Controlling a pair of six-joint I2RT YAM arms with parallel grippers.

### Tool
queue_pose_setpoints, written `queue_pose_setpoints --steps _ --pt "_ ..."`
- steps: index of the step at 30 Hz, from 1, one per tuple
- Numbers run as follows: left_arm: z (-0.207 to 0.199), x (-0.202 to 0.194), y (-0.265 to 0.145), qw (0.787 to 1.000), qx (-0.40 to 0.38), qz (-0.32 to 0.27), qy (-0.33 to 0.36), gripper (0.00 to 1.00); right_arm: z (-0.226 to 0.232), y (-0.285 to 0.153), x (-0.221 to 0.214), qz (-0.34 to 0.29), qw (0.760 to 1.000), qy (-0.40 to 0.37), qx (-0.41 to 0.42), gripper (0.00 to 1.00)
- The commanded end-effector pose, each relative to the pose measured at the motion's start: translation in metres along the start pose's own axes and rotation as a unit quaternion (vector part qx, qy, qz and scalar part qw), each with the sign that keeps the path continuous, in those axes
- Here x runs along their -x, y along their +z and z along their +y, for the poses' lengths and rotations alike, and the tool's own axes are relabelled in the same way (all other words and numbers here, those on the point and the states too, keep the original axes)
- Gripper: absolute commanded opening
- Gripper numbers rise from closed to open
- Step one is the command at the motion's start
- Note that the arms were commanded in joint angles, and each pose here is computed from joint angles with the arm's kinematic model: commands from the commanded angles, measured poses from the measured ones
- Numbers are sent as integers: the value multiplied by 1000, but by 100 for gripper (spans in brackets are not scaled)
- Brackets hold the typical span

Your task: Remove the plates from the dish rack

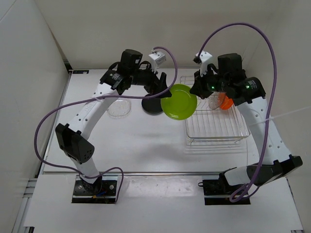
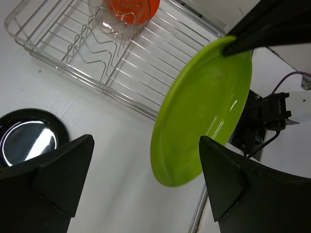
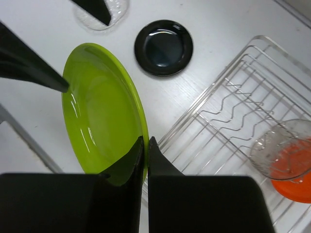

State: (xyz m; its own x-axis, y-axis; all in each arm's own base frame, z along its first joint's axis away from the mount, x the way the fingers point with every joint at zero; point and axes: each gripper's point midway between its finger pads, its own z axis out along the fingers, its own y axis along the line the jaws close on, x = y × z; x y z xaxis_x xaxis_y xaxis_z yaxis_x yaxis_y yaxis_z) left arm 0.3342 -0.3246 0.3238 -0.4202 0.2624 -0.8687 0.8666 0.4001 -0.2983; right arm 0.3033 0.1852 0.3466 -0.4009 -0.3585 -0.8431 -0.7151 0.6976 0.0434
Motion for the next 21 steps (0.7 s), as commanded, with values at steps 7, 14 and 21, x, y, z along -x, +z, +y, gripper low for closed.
queue_pose_setpoints --steps 7,14,21 --pt "-19 21 8 999 -28 -17 16 81 24 -13 7 -25 998 -9 56 1" --pt "-19 20 4 1000 -17 -17 16 35 20 -12 8 -27 999 -6 45 1" --pt "-16 16 2 1000 -7 -16 15 11 19 -9 7 -23 999 -4 45 1"
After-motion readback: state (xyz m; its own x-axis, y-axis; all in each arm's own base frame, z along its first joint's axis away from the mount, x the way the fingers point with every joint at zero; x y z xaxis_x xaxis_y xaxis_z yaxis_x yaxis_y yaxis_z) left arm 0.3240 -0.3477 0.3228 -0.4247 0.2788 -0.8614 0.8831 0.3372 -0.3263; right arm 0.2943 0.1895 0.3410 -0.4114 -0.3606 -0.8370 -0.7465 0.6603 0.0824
